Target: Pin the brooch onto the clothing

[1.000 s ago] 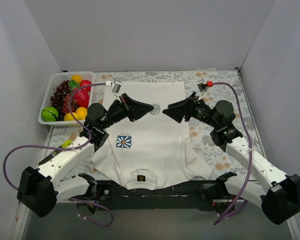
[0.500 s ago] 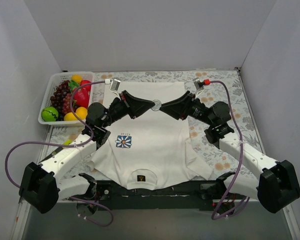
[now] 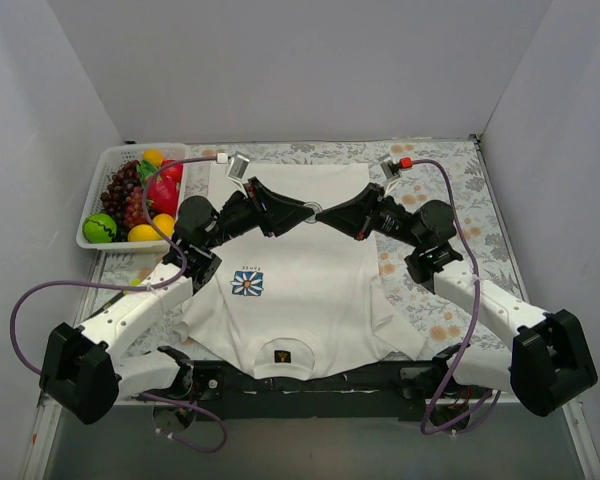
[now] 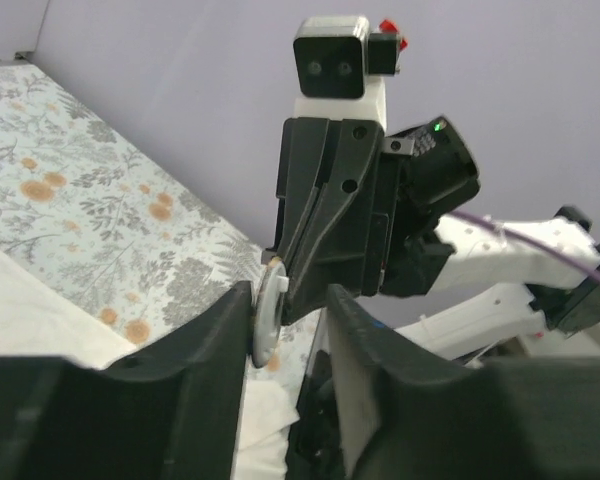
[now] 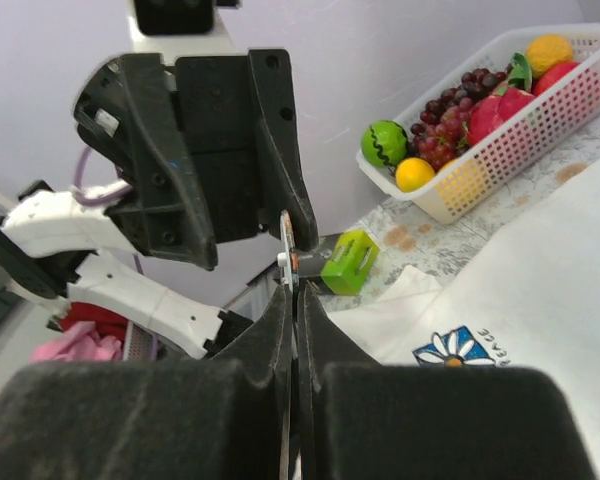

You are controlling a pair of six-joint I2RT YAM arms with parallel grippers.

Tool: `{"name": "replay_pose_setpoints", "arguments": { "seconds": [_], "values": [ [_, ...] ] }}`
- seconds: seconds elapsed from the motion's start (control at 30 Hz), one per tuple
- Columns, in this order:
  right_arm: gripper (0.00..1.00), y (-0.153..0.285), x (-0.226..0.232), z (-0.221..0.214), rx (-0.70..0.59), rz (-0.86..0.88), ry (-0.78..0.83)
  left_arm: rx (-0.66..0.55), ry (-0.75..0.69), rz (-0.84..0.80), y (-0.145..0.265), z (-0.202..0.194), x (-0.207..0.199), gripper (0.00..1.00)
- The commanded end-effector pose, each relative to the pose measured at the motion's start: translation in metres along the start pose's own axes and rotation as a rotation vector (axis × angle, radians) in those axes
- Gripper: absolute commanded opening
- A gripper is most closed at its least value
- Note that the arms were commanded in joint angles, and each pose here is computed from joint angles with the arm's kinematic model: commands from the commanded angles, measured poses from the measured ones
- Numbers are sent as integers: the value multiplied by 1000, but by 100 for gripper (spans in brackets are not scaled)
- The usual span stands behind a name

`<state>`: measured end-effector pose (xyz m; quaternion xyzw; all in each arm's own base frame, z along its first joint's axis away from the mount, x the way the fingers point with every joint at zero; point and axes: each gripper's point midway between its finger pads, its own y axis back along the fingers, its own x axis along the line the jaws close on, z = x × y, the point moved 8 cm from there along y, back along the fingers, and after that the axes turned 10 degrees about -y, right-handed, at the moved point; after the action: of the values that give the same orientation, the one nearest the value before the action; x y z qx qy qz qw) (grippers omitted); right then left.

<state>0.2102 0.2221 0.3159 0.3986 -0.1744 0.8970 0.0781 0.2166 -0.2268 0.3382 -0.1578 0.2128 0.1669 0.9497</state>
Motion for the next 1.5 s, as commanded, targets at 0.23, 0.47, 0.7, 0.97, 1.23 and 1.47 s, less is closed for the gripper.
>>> {"name": "replay_pose_setpoints", "arguments": {
  "seconds": [0.23,0.47,0.7,0.97,1.23,1.47],
  "values": [
    [1,1,13,5,336,-7,307,229,-212,6,3,35,-10,57],
    [1,4,15,5,419,2,330,373,-152,-67,8,21,-2,62],
    [1,3,17,7,414,2,340,422,-129,-148,13,9,-3,47],
    [1,2,16,9,404,-12,344,453,-107,-161,18,-1,-1,45],
    [1,3,20,11,383,-13,355,464,-95,-153,19,-9,4,34],
    [1,4,21,12,368,-10,364,465,-92,-159,18,-11,6,12]
  ]
}}
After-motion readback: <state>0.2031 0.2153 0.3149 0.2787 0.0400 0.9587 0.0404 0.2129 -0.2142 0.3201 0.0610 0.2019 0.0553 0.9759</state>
